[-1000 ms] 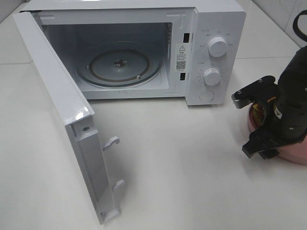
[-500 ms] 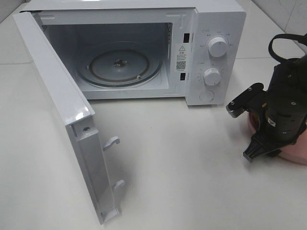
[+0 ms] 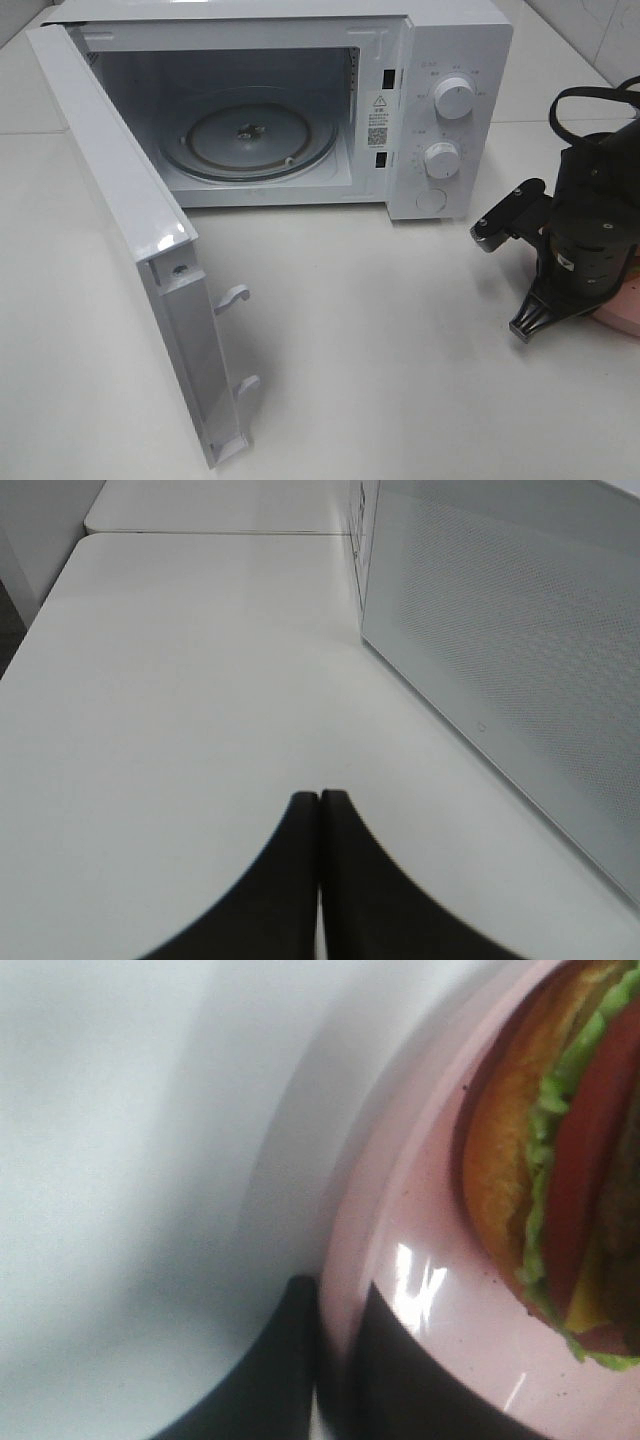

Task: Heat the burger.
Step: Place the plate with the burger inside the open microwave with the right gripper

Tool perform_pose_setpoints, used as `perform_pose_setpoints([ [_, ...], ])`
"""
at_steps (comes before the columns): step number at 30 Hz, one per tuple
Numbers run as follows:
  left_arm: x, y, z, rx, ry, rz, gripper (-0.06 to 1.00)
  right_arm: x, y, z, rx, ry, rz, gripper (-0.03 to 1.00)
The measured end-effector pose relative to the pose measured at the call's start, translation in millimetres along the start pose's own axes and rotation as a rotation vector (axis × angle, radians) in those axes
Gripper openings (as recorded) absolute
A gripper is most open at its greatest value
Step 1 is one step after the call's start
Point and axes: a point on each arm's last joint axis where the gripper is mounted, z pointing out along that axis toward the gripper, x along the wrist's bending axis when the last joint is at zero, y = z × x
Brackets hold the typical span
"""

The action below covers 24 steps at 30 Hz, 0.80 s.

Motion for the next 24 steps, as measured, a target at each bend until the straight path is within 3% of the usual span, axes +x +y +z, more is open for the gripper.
perform_pose_setpoints([
  [15, 0, 0, 0, 0.000, 0.000, 0.000, 0.00, -8, -4, -28, -0.070, 0.008, 0.066, 0.04],
  [20, 0, 0, 0, 0.000, 0.000, 0.000, 0.00, -9, -9, -45, -0.104, -0.008, 0.037, 0.04],
  [24, 0, 0, 0, 0.000, 0.000, 0.000, 0.00, 4, -13, -70, -0.165, -0.016, -0.022, 0.04],
])
